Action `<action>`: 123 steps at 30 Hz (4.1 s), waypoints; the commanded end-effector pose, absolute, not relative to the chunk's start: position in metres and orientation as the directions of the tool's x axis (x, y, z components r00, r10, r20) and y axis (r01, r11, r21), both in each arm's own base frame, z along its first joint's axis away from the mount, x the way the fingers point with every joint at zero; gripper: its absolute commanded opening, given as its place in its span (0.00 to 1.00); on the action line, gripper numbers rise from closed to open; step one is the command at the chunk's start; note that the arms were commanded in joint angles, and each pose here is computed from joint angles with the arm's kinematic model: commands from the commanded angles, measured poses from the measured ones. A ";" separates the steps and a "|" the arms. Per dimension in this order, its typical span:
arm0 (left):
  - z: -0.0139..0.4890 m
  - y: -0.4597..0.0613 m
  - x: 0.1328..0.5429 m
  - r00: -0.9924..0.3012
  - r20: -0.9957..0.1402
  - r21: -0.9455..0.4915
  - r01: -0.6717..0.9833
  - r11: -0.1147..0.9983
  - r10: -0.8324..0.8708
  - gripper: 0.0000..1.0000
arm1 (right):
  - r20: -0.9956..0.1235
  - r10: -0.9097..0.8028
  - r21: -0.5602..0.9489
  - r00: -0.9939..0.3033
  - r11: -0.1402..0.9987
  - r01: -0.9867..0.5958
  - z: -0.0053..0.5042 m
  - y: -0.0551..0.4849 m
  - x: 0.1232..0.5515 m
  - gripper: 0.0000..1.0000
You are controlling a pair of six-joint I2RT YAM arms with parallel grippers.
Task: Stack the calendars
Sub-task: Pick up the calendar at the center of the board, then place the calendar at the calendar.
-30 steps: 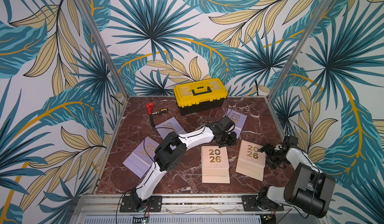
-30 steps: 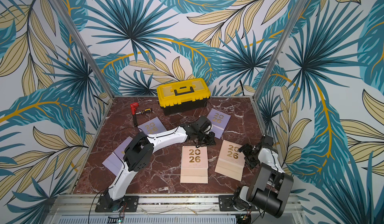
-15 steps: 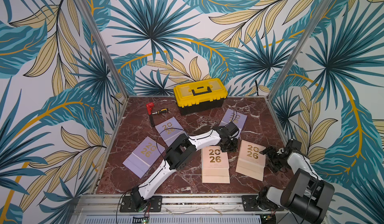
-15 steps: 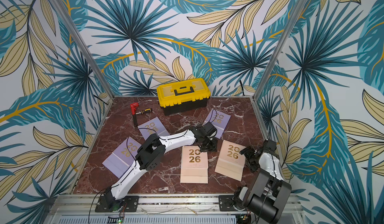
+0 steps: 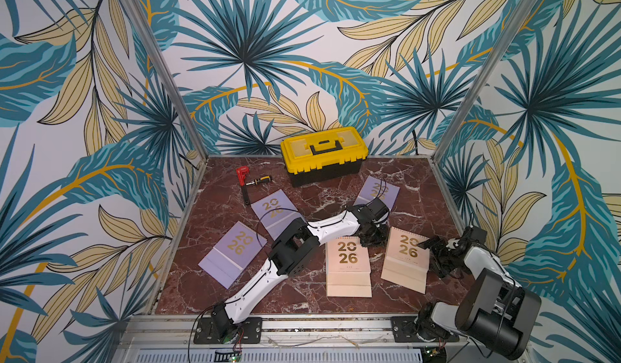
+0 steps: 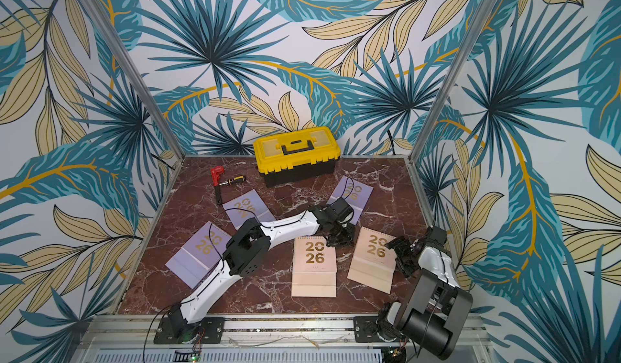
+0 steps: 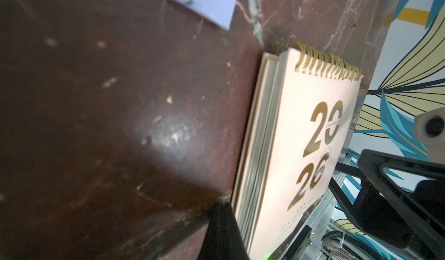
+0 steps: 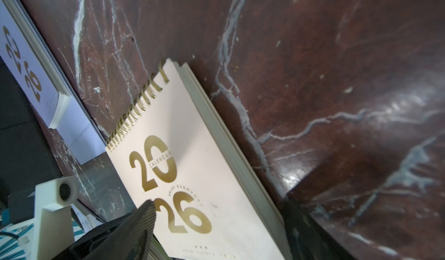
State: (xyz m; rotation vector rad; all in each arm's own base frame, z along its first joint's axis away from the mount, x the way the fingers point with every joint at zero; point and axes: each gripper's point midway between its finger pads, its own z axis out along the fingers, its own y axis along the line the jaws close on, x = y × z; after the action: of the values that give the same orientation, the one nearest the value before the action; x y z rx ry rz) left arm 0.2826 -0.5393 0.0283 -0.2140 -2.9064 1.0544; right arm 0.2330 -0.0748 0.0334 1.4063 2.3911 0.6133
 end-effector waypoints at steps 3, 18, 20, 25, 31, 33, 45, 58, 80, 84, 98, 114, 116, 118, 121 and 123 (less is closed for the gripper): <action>0.020 -0.551 0.273 -0.985 0.030 -0.656 0.110 0.746 0.172 0.00 | 0.019 0.875 0.526 -0.483 0.402 0.749 0.018 -0.062 0.228 0.85; 0.018 -0.555 0.270 -0.983 0.051 -0.666 0.100 0.739 0.179 0.00 | -0.046 0.852 0.829 -0.521 0.324 0.456 0.093 -0.036 0.272 0.82; 0.017 -0.554 0.270 -0.982 0.051 -0.664 0.100 0.741 0.179 0.00 | -0.041 0.850 0.836 -0.525 0.316 0.448 0.097 -0.033 0.271 0.81; 0.018 -0.553 0.271 -0.983 0.047 -0.664 0.103 0.741 0.179 0.00 | -0.014 0.847 0.834 -0.531 0.302 0.461 0.093 -0.028 0.264 0.79; 0.020 -0.552 0.272 -0.983 0.044 -0.665 0.105 0.740 0.178 0.00 | 0.060 0.877 0.821 -0.476 0.228 0.523 0.077 -0.034 0.261 0.76; 0.020 -0.551 0.274 -0.984 0.042 -0.663 0.101 0.742 0.172 0.00 | 0.067 0.882 0.765 -0.466 0.254 0.592 0.066 -0.040 0.253 0.76; 0.019 -0.549 0.276 -0.985 0.041 -0.661 0.100 0.744 0.169 0.00 | 0.094 0.862 0.683 -0.498 0.309 0.662 0.041 -0.045 0.245 0.74; 0.033 -0.549 0.282 -0.986 0.030 -0.679 0.099 0.727 0.163 0.00 | -0.001 0.850 0.821 -0.527 0.302 0.484 0.096 -0.028 0.253 0.44; 0.135 -0.545 0.317 -0.990 -0.076 -0.779 0.134 0.613 0.120 0.00 | -0.108 0.850 0.843 -0.516 0.353 0.406 0.135 -0.026 0.251 0.05; 0.169 -0.532 0.327 -0.988 -0.130 -0.787 0.152 0.598 0.079 0.00 | -0.112 0.858 0.860 -0.502 0.336 0.383 0.147 -0.026 0.255 0.05; 0.226 -0.460 0.342 -0.968 -0.252 -0.756 0.190 0.627 -0.011 0.00 | -0.113 0.791 0.938 -0.601 0.285 0.200 0.176 0.018 0.257 0.04; 0.233 -0.388 0.337 -0.961 -0.262 -0.727 0.139 0.673 -0.084 0.00 | -0.135 0.646 0.973 -0.751 0.228 0.021 0.185 0.102 0.263 0.03; 0.232 -0.384 0.336 -0.962 -0.260 -0.725 0.135 0.675 -0.086 0.00 | -0.134 0.628 0.974 -0.767 0.226 0.014 0.178 0.113 0.259 0.03; 0.231 -0.380 0.335 -0.962 -0.260 -0.723 0.133 0.678 -0.088 0.00 | -0.127 0.622 0.977 -0.773 0.213 0.010 0.169 0.123 0.257 0.02; 0.230 -0.376 0.333 -0.962 -0.258 -0.720 0.130 0.682 -0.090 0.00 | -0.124 0.610 0.979 -0.783 0.204 0.004 0.160 0.135 0.252 0.02; 0.228 -0.373 0.332 -0.962 -0.256 -0.718 0.124 0.685 -0.093 0.00 | -0.120 0.602 0.977 -0.790 0.215 0.015 0.151 0.140 0.248 0.02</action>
State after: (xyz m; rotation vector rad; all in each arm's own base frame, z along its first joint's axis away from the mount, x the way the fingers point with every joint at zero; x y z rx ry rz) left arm 0.3338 -0.3806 0.2213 -0.0106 -3.1053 1.3609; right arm 0.2411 0.1375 0.1361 0.6364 2.1060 1.6173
